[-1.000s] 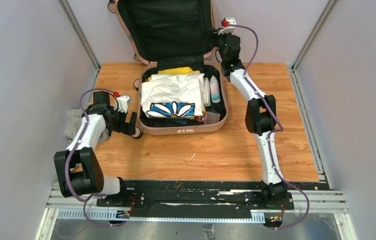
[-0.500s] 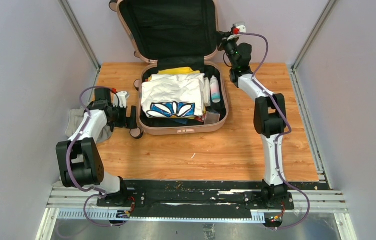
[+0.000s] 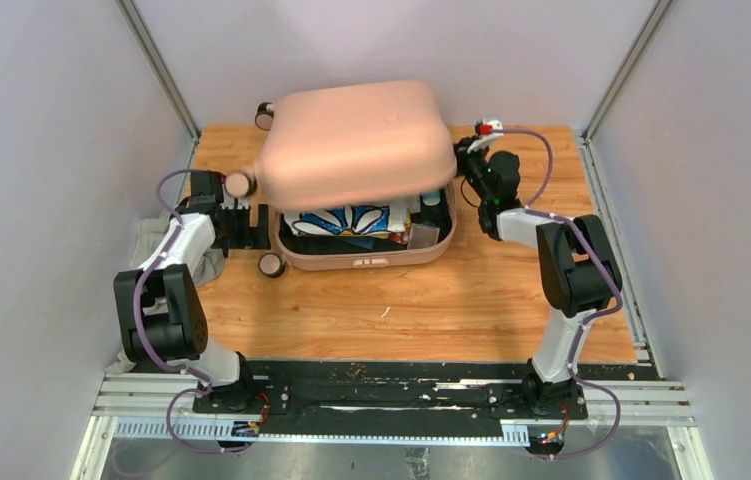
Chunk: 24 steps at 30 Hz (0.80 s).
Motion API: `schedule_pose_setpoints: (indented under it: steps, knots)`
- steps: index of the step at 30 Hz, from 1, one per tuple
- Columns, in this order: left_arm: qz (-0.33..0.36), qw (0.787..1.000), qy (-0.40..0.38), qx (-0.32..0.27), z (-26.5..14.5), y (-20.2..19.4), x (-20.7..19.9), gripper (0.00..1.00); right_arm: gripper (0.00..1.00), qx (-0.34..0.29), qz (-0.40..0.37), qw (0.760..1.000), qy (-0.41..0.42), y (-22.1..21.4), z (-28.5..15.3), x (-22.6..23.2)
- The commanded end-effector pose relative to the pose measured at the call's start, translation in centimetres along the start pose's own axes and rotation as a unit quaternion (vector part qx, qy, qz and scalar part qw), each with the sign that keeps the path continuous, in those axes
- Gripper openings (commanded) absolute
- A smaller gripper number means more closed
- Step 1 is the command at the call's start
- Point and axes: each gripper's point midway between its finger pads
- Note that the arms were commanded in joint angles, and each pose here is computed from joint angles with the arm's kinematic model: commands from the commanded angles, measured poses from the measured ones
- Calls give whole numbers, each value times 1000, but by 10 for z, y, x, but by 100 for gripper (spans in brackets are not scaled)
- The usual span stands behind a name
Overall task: Pack the luggage
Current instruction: Close the luggage at the corner of the board.
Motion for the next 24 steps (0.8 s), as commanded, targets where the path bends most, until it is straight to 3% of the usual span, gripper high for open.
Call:
schedule_pose_setpoints:
  steps: [1,9,15,19,24]
  knots:
    - [7,1000,15,0,-16,2,3,100,5,-59,27,998,22,43,-24,23]
    - [2,995,104,6,-62,-23,49,100,14,-32,54,998,-19,42,-64,23]
    - [-20,979,203,3,-95,-26,85,100,26,-17,89,989,-113,39,-93,-6]
    - [-26,976,213,-28,-117,-12,84,100,37,37,121,976,-179,28,-92,-29]
    - [-39,973,217,-72,-149,12,78,100,41,132,156,959,-195,3,-74,-35]
Point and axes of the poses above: each gripper's point midway between its finger pads, its own z axis out along the fingers, its own x axis along the line the jaws close on, y = z × x, and after that the axes turned 5 degrees about z, right-handed
